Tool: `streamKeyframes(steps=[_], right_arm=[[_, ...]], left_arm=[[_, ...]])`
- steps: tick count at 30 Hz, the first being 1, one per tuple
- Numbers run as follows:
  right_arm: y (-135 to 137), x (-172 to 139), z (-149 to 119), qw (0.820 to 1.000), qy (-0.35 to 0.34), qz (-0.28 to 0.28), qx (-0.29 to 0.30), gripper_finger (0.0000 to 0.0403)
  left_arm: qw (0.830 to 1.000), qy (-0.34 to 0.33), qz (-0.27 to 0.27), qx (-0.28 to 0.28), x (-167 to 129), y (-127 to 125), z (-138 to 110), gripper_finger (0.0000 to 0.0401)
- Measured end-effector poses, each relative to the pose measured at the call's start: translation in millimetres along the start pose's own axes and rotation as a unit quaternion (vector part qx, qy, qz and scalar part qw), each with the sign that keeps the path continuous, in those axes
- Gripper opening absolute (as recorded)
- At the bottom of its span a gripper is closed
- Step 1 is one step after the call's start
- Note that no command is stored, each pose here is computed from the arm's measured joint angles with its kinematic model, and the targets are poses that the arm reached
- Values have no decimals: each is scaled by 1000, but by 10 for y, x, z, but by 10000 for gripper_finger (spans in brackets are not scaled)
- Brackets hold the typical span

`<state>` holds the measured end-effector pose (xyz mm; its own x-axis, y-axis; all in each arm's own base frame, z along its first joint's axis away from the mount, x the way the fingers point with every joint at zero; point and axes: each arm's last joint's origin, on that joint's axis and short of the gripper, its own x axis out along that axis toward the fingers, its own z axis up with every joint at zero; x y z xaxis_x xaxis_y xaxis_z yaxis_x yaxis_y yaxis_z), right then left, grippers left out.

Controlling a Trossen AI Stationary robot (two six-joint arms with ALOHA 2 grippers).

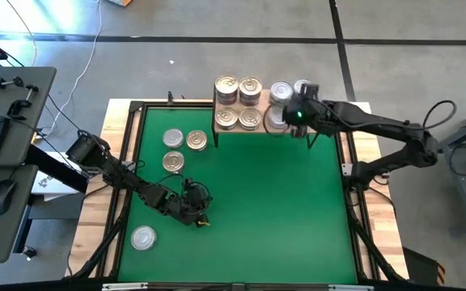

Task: Stack canned seafood by type on shelf
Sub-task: Stack the blue pink tuna can on top of the bottom left blue pink tuna can on the shelf

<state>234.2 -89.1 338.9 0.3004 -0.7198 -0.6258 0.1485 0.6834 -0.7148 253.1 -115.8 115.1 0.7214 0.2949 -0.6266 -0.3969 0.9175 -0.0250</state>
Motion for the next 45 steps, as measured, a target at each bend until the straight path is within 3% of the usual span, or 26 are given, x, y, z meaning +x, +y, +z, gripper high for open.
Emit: streamKeyframes(steps=[3, 5, 11, 14, 17, 21, 23, 27, 29, 32, 34, 39, 45], right_arm=[[200, -220, 0, 992, -45, 112, 31, 213], [358, -362, 39, 984, -63, 158, 47, 210], [1132, -630, 117, 963, -156, 218, 21, 195], [1577, -633, 48, 945, -205, 251, 42, 189], [1993, -597, -72, 916, -257, 294, 94, 188], [2435, -539, -282, 860, -339, 339, 175, 188], [2590, -490, -390, 836, -375, 337, 217, 188], [2794, -408, -531, 810, -418, 303, 278, 188], [2882, -362, -543, 813, -417, 284, 290, 188], [3009, -302, -494, 823, -409, 273, 286, 187], [3088, -278, -441, 828, -405, 270, 279, 187], [3243, -261, -270, 837, -407, 260, 256, 187], [3301, -320, -94, 837, -425, 261, 223, 187]], left_arm=[[1000, -4, -3, -4, 0, -8, 10, 0], [1000, -9, -7, -8, 0, -16, 20, 0], [1000, -18, -12, -12, -1, -30, 40, 0], [1000, -17, -15, -15, -6, -37, 36, 0], [999, 6, -48, 3, -24, -73, 9, 0], [988, 77, -123, 44, -110, -230, 10, 0], [983, 124, -120, 59, -184, -302, 40, 0], [972, 219, -1, 83, -425, -304, 152, 0], [962, 240, 95, 83, -564, -223, 255, 0], [945, 220, 235, 63, -730, -50, 434, 0], [930, 219, 292, 43, -780, 95, 527, 0], [908, 254, 333, 1, -653, 511, 602, 0], [878, 307, 366, -38, -406, 1118, 459, 0]])
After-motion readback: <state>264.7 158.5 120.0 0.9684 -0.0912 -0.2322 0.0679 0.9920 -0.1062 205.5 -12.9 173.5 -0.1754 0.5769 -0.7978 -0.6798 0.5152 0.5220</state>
